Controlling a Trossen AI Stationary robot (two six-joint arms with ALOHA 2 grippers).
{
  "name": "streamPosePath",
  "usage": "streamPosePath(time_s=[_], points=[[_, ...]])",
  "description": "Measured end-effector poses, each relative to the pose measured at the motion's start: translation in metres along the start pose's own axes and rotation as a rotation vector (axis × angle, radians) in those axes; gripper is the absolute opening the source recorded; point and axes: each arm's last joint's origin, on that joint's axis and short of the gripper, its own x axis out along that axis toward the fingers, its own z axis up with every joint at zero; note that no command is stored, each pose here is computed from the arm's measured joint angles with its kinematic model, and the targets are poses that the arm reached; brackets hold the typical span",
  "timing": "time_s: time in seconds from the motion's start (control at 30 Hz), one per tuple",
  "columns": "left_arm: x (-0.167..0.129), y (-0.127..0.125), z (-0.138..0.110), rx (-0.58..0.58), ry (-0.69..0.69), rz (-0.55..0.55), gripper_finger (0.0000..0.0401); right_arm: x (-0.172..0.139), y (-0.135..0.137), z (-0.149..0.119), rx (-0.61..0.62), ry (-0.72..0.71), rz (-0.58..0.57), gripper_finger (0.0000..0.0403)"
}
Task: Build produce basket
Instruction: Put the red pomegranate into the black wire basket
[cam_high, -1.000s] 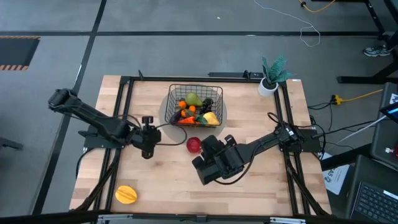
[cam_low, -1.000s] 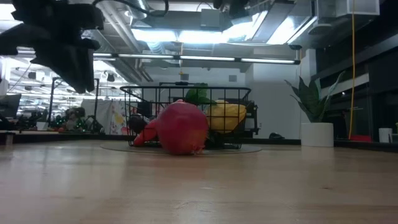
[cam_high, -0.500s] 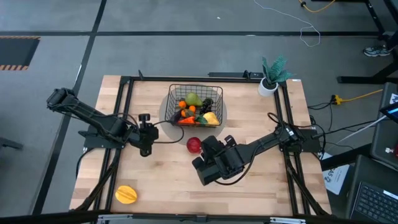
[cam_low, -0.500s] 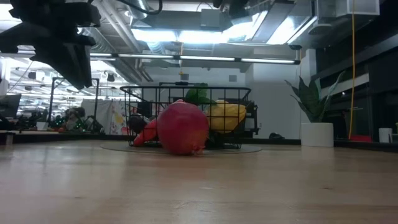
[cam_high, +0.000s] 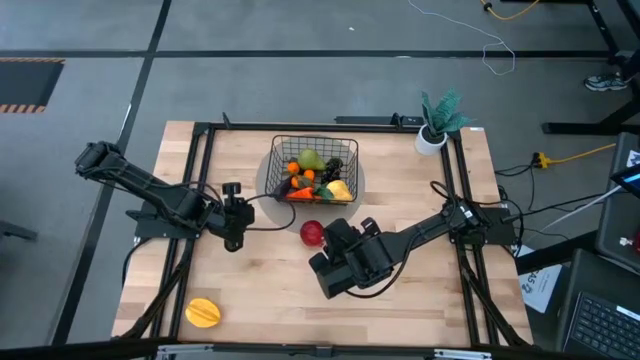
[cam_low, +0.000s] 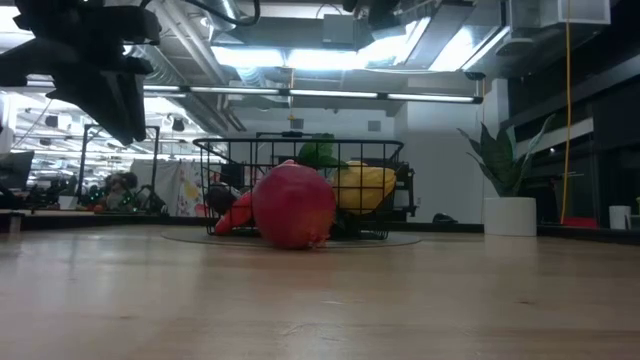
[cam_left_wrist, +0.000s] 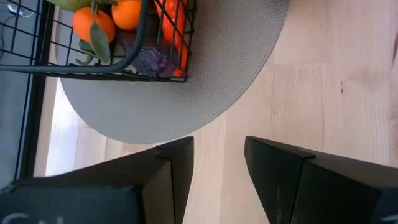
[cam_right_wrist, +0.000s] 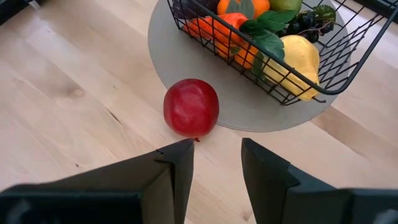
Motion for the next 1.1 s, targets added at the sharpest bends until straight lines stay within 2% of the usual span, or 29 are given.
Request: streamPosePath(time_s=[0.3,0.53,0.7,0.8,0.9,1.1], points=[[0.0,0.0,-0.001,0.009,0.013,0.004,0.0133,0.003,0.002,-0.002,-0.084,-0.001,-0.01,0.0124],[0.0,0.001,-0.002,0.011,0.019,0.006,0.0133,0.037,0.019,-0.023,-0.203,0.022,-0.077,0.0124],[0.0,0.001,-0.002,0.01,0.018,0.006,0.0133,0.062,0.028,-0.037,-0.241,0.025,-0.135,0.0124],[0.0,0.001,-0.002,0.01,0.018,0.006,0.0133,0.076,0.03,-0.038,-0.197,-0.012,-0.178,0.0124],[0.0,0.001,-0.002,0.01,0.018,0.006,0.0133,0.092,0.027,-0.036,-0.096,0.005,-0.234,0.0124],[0.0,0.001,-0.002,0.009,0.018,0.007,0.0133,0.115,0.018,-0.017,0.024,0.23,-0.25,0.0124]])
